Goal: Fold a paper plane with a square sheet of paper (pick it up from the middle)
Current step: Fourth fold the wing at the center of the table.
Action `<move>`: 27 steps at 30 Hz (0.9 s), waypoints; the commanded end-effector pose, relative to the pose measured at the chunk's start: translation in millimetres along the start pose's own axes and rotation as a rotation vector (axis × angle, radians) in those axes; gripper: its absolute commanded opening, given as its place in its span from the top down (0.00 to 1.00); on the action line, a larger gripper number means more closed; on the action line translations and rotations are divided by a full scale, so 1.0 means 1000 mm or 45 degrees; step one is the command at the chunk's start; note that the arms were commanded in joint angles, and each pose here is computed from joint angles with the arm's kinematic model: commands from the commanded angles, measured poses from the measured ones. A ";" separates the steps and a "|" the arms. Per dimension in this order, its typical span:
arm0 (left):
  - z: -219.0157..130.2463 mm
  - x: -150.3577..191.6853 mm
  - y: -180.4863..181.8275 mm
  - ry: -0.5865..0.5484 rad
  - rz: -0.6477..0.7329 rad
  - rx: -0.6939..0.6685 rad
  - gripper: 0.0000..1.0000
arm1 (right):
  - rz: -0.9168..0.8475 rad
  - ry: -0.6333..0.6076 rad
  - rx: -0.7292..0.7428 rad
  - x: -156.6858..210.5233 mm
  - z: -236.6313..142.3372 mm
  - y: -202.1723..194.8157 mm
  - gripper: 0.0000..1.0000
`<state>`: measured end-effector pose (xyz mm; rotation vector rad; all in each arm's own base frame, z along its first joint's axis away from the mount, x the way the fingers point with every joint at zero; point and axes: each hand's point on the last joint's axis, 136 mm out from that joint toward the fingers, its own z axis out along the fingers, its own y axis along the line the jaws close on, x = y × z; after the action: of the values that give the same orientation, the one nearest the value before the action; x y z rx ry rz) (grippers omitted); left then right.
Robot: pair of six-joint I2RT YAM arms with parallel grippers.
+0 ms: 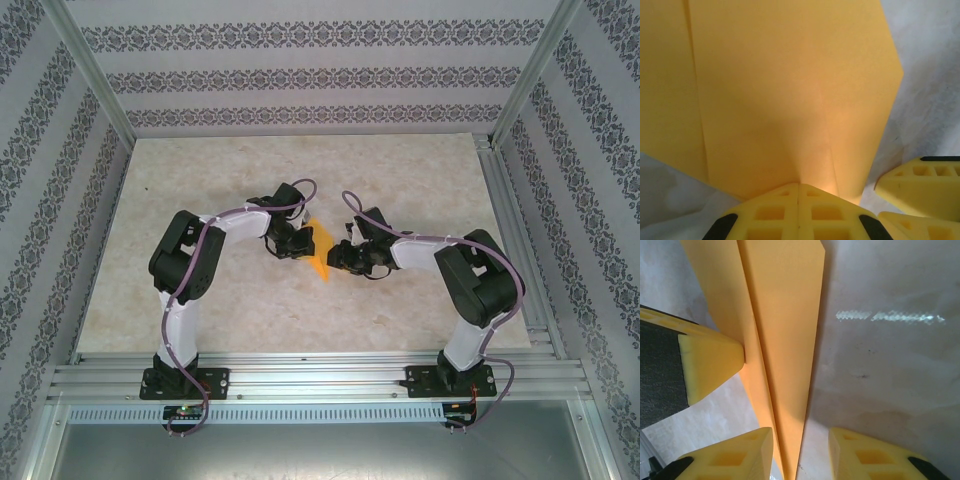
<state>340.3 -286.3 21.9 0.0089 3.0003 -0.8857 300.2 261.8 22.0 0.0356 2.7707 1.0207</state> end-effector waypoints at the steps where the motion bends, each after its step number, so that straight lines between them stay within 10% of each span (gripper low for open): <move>1: -0.005 -0.004 0.005 -0.038 0.055 -0.032 1.00 | -0.015 -0.004 -0.059 -0.009 0.005 0.011 0.63; 16: -0.014 0.001 0.013 -0.051 0.029 -0.028 1.00 | -0.081 0.031 0.075 0.002 0.016 0.015 0.69; 27: -0.016 -0.007 0.009 -0.043 -0.001 0.043 1.00 | -0.057 -0.070 -0.107 -0.009 0.001 0.039 0.95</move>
<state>345.1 -270.3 22.3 -0.0206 2.9748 -0.8909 304.5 283.7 46.1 -0.0211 2.7043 1.0137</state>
